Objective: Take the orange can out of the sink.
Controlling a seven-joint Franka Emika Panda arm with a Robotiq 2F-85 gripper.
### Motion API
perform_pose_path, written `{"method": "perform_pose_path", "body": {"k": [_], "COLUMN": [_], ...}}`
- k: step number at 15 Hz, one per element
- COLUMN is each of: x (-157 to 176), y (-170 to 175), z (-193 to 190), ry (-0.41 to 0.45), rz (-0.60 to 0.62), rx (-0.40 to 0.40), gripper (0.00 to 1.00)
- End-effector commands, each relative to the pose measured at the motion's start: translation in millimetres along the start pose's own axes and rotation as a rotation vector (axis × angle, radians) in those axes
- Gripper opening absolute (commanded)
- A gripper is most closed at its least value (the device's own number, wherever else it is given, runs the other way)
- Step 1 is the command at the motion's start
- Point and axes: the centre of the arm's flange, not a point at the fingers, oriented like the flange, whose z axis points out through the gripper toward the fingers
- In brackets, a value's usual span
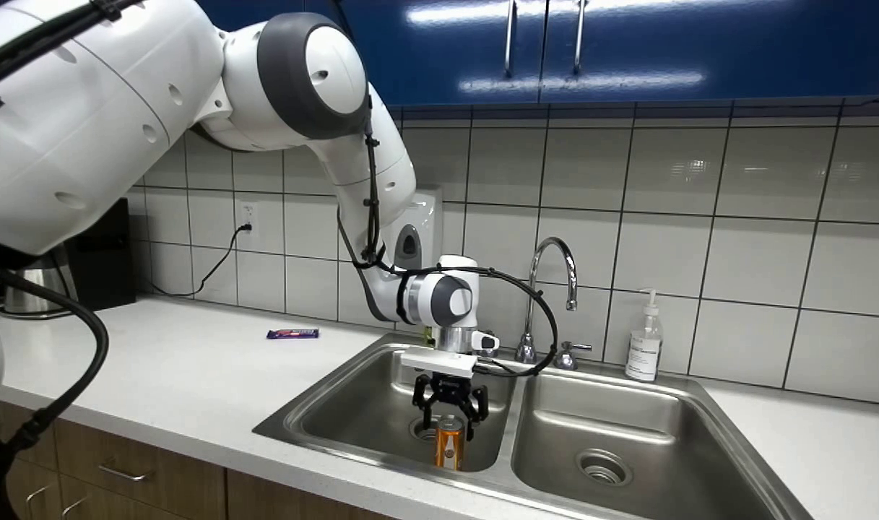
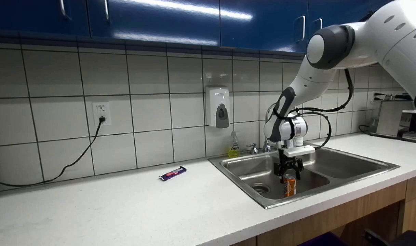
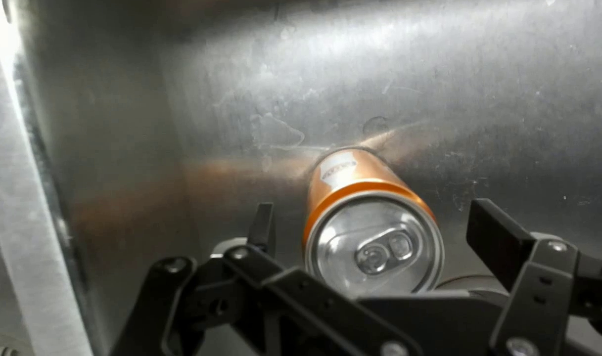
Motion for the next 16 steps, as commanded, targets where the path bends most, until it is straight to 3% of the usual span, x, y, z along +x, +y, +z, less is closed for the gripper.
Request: {"method": "perform_pose_path", "body": {"k": [1,6,10,16], "x": [7,6,6,-4], "y": [7,9,8,-1], "z": [-1,-1,-2,-43], "ry": [0.018,0.014,0.017,0.013], "rz": [-0.005,-0.003,-0.006,-0.013], "rx": [0.016,0.02,0.022,0.006], "gripper": [0.85,0.42,0.38,0.38]}}
